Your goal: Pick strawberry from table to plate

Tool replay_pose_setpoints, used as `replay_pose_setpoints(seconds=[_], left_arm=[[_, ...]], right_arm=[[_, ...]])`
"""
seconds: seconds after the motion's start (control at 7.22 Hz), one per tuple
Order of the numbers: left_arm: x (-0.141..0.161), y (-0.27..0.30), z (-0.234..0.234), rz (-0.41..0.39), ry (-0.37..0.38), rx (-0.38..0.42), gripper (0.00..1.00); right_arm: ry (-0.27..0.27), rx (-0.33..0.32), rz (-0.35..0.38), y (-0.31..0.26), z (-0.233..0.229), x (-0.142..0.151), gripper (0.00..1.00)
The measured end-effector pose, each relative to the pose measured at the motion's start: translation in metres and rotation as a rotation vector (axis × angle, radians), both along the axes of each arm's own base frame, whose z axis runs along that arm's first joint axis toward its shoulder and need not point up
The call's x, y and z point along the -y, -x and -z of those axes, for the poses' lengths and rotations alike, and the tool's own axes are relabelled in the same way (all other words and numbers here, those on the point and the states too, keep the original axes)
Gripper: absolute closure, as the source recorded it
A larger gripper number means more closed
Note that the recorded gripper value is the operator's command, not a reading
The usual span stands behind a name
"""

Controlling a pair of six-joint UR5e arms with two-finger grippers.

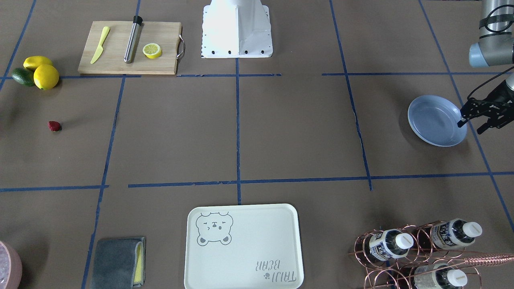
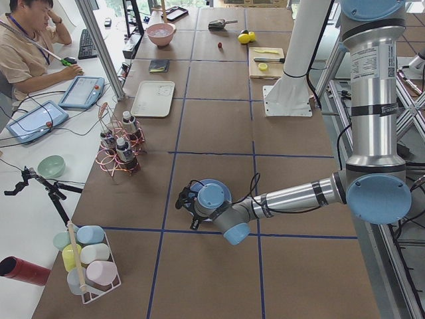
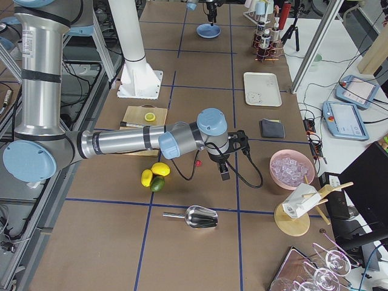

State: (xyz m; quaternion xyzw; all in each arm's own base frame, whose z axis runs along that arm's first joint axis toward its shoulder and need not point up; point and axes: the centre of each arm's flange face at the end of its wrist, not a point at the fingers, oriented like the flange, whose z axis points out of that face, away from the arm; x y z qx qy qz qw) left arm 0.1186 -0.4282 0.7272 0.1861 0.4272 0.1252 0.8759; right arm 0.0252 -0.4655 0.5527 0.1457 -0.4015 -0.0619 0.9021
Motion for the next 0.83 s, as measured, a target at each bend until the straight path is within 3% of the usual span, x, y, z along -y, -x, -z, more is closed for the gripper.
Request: replay_pose_setpoints(seconds=[0.14,0.55,0.83], left_arm=[[-0.002,-0.008,0.000,-0.012,-0.010,0.006,1.00],[-0.003,-0.014,0.015,-0.027,-0.047,-0.010,1.00],[0.010,-0.027,0.066,-0.074,-0.064,-0.082,1.00]], right_arm=[[0.002,0.000,0.000,0.000,-0.001,0.000,0.00],[0.004,0.000,-0.001,0.000,-0.001,-0.002,0.00],[0.001,0.001,-0.001,0.000,0.000,-0.002,0.00]])
